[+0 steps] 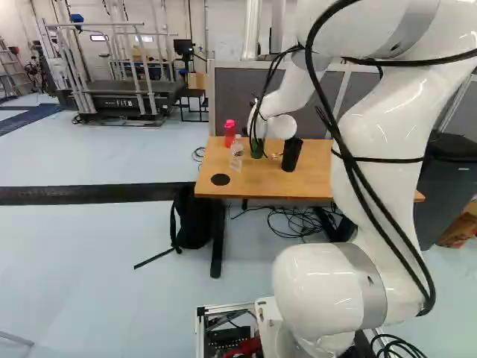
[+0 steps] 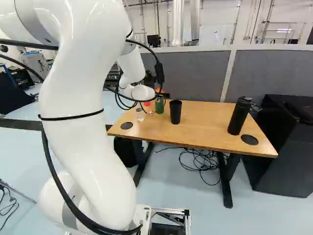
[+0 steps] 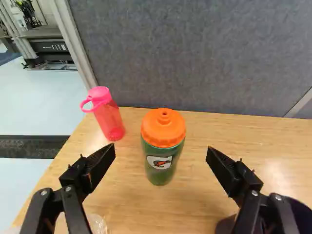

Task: Pick up the green bottle from the table

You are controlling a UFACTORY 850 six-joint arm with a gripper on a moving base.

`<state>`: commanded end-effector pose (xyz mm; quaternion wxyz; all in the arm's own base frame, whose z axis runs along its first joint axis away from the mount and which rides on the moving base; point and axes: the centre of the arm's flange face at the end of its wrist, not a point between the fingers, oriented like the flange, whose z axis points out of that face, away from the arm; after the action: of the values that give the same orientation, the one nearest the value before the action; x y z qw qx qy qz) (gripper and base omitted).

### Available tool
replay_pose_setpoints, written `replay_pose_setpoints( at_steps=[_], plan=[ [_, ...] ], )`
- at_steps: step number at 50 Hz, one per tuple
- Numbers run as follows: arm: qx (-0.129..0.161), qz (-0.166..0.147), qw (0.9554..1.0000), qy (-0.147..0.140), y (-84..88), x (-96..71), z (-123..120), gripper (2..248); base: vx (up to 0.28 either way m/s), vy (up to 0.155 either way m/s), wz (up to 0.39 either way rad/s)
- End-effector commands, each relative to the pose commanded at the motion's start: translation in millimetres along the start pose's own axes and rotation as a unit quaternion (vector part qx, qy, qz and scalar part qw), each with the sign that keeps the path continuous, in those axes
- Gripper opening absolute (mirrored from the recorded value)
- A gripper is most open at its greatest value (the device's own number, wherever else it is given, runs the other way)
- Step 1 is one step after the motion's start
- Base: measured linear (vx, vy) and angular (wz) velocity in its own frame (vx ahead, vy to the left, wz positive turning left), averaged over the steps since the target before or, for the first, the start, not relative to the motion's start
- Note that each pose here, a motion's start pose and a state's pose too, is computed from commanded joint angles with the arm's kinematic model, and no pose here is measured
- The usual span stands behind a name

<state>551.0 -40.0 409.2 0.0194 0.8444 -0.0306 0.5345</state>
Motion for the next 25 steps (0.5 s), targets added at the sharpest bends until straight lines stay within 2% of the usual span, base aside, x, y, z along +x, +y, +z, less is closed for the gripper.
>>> replay_pose_setpoints(
  at_steps=[25],
  plan=[
    [-0.004,0.002,0.9992,-0.039,5.0,5.1,38.2,247,0.000,0.000,0.000]
  ],
)
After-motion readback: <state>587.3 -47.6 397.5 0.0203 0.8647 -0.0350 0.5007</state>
